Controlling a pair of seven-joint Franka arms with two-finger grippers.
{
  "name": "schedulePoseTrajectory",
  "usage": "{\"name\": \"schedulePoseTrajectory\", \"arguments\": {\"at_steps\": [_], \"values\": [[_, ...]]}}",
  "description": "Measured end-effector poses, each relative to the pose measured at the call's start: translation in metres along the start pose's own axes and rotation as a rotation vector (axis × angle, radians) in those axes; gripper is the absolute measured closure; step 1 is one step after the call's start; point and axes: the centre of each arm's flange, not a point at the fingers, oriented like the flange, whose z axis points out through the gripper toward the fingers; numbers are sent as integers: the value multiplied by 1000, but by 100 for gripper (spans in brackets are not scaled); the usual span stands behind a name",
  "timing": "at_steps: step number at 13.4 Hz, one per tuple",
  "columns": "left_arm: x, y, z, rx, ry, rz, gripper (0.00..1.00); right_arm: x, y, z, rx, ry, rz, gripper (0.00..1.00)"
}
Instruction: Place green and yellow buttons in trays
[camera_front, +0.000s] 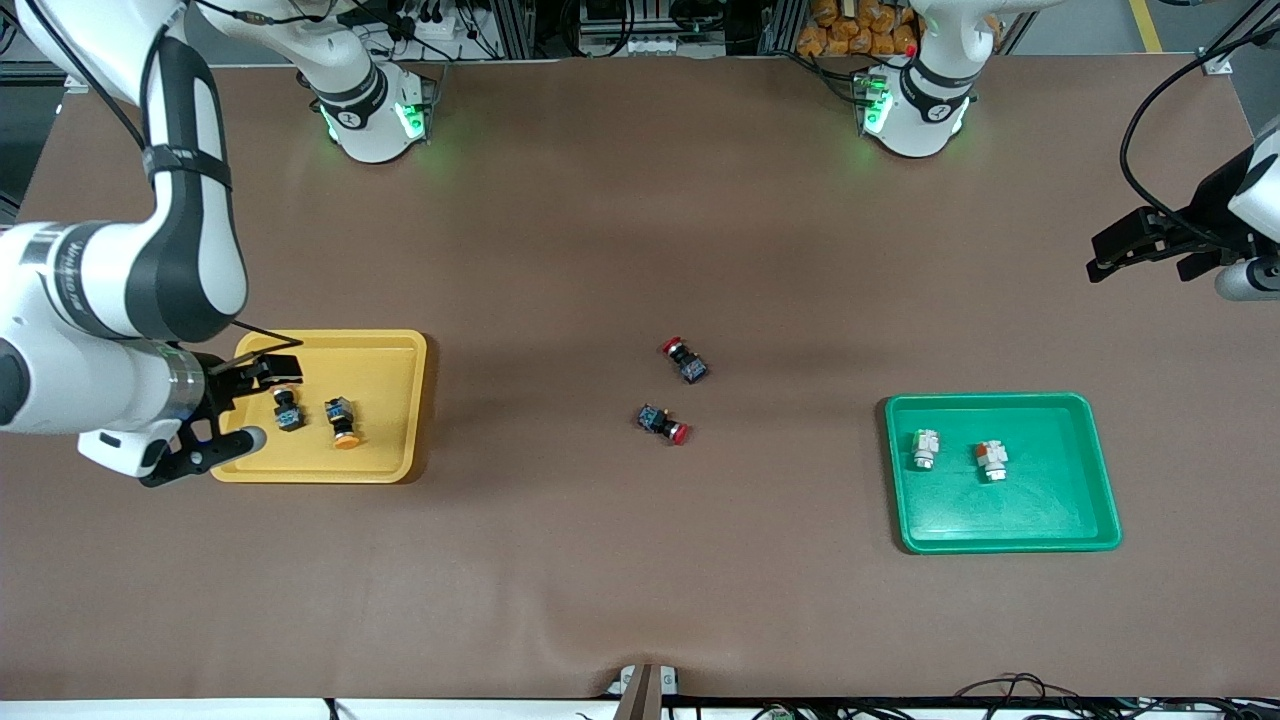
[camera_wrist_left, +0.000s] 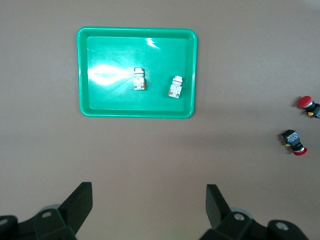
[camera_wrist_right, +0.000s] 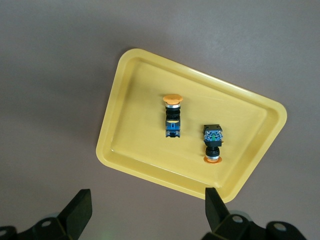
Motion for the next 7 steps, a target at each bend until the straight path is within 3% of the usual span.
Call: {"name": "schedulePoseTrajectory", "arguments": {"at_steps": [7], "values": [[1, 2, 3, 1, -5, -37, 0, -23, -8, -41, -41, 37, 19, 0]]}}
